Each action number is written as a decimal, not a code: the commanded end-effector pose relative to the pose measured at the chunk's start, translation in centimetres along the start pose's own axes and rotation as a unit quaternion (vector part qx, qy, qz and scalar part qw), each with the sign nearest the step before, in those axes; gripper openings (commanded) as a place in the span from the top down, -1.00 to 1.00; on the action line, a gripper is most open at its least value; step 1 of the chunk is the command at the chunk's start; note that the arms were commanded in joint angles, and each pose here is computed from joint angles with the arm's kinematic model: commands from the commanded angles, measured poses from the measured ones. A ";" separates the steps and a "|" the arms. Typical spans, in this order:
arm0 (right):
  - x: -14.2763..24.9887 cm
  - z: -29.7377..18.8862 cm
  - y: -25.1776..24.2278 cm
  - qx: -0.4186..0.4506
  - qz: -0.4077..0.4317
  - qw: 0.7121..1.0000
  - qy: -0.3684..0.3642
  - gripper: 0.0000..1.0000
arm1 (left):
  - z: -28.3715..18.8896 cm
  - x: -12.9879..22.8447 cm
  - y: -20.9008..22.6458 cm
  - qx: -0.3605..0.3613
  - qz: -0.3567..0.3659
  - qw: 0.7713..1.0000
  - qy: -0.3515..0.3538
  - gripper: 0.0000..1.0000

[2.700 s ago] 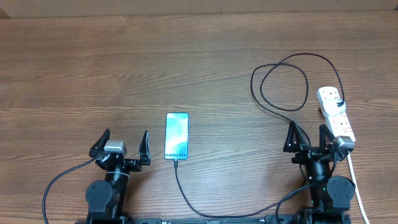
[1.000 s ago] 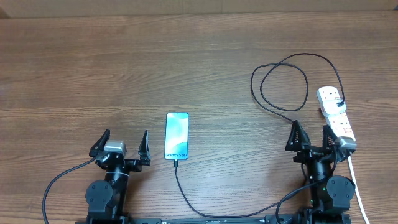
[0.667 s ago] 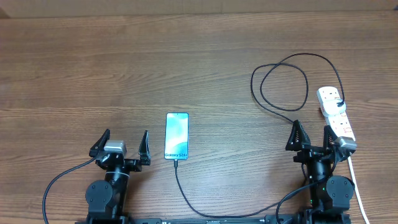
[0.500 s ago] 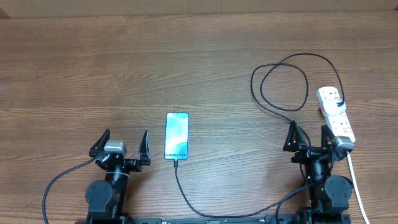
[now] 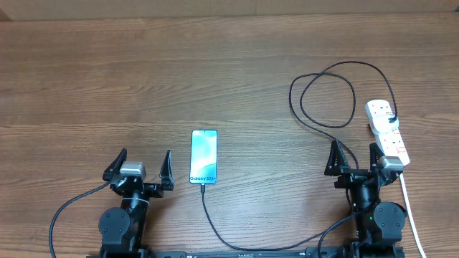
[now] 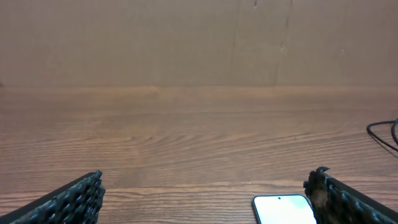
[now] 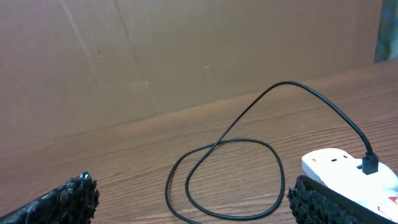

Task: Plug charger to phone and switch on socket

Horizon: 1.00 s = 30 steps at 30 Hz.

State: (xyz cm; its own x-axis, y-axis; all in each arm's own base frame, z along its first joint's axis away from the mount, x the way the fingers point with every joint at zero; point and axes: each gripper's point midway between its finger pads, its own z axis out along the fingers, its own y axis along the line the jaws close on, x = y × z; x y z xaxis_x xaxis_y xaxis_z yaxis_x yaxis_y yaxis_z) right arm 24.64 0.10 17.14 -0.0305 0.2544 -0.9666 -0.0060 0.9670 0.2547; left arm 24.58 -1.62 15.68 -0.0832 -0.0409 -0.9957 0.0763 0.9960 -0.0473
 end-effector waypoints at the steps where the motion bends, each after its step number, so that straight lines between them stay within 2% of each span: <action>1: 0.2 0.0 -0.1 0.001 -0.007 1.000 -0.002 -1.00 | 0.0 0.0 0.0 0.000 0.011 1.000 -0.003 -0.99; 30: 0.1 0.0 -0.4 0.006 -0.006 1.000 -0.003 -1.00 | 0.0 0.0 0.0 0.000 0.011 1.000 -0.003 -0.99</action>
State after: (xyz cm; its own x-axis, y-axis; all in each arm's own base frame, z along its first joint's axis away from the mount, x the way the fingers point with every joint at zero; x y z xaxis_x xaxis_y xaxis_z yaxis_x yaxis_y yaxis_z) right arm 24.64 -0.12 17.14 -0.0283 0.2502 -0.9678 0.0024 0.9682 0.2502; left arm 24.58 -1.62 15.68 -0.0832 -0.0409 -0.9957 0.0763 0.9960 -0.0473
